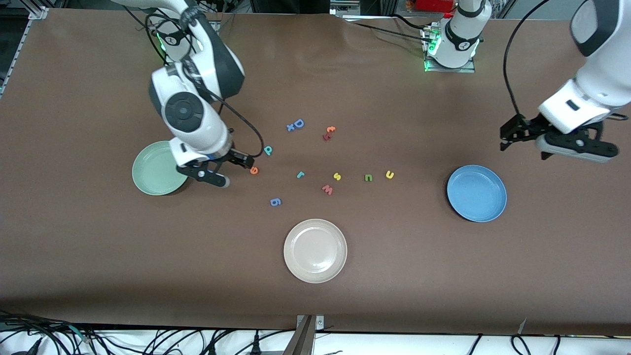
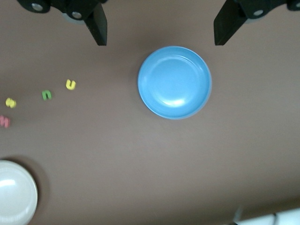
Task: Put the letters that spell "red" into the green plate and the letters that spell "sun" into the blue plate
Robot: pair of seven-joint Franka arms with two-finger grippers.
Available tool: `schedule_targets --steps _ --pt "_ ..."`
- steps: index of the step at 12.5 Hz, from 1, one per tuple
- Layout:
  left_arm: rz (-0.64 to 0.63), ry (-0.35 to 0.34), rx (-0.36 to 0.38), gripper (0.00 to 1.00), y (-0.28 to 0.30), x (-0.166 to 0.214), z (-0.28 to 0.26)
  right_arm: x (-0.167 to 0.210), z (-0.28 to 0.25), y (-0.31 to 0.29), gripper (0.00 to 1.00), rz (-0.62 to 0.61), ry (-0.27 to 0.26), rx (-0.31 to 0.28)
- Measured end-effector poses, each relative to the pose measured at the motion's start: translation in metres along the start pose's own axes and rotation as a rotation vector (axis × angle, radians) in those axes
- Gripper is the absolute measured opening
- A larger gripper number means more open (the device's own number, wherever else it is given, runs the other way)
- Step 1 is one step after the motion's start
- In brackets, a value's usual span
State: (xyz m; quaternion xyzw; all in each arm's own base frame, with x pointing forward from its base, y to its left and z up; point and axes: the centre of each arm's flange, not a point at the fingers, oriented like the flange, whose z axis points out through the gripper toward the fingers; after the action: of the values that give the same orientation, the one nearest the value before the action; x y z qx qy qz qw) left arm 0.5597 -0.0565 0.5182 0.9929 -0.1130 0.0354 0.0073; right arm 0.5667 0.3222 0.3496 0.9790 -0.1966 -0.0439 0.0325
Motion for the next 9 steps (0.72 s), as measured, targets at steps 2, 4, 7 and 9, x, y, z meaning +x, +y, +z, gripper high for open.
schedule_targets --steps 2,4,7,9 --pt "-0.015 -0.037 -0.007 1.0 0.025 0.003 0.033 -0.013 0.025 -0.029 1.0 0.029 0.015 0.02" --pt "0.014 -0.078 -0.017 1.0 0.051 0.012 0.078 -0.015 0.045 -0.046 1.0 0.02 0.013 0.018" --pt "0.067 -0.146 -0.028 1.0 0.092 0.022 0.146 -0.01 0.077 -0.064 1.0 0.033 0.013 0.026" --pt "0.086 -0.145 -0.032 1.0 0.104 0.027 0.173 -0.02 0.104 -0.086 1.0 0.126 0.033 0.067"
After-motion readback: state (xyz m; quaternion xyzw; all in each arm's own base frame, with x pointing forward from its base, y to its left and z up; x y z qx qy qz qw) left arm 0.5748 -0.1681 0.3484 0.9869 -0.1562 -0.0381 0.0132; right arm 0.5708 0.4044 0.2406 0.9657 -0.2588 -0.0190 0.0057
